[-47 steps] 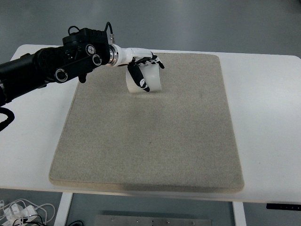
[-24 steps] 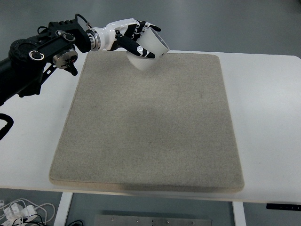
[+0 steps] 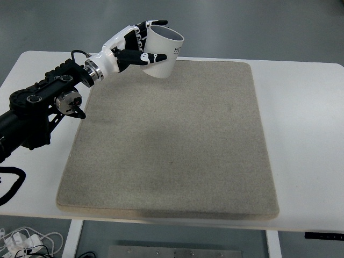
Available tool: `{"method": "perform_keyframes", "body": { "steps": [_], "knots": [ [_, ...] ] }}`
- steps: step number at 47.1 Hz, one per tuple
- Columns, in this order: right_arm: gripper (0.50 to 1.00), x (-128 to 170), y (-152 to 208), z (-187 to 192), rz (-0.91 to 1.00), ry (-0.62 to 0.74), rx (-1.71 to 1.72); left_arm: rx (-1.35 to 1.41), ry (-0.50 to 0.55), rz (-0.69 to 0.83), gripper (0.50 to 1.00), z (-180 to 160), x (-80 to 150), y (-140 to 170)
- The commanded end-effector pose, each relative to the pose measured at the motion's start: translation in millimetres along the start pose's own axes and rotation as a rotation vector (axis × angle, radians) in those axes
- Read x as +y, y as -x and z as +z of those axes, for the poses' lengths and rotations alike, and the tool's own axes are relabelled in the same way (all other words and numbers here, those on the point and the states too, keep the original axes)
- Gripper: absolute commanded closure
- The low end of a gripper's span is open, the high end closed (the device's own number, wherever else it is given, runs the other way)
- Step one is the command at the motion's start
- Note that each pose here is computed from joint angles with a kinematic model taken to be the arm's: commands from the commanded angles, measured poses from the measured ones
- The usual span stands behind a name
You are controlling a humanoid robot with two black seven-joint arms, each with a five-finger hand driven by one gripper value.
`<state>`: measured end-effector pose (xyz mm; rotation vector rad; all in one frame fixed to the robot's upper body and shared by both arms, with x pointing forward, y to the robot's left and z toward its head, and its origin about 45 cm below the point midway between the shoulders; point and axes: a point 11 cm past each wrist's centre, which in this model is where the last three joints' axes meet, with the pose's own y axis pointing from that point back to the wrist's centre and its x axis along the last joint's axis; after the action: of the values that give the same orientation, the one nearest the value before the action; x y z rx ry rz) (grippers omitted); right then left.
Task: Flip white cup upright
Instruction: 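Lift the cup with the left hand and rotate it opening-up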
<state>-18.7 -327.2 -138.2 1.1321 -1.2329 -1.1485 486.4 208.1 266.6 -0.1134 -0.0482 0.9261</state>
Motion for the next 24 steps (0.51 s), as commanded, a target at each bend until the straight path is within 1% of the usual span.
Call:
{"method": "perform_keyframes", "body": {
  "steps": [1,3,8,15,24],
  "knots": [
    [0.548,0,0,0,0.000,0.001,0.000,0.014,0.052,0.019,1.000,-8,7,0],
    [0.548,0,0,0,0.000,0.001,0.000,0.018,0.070,0.031,1.000,-10,10,-2],
    [0.548,0,0,0,0.000,0.001,0.000,0.014,0.046,0.058,1.000,-20,14,-7],
    [0.548,0,0,0,0.000,0.001,0.000,0.015,0.019,0.073,1.000,-32,13,-5],
    [0.548,0,0,0,0.000,-0.001,0.000,0.010,0.010,0.087,1.000,-37,12,-3]
  ]
}}
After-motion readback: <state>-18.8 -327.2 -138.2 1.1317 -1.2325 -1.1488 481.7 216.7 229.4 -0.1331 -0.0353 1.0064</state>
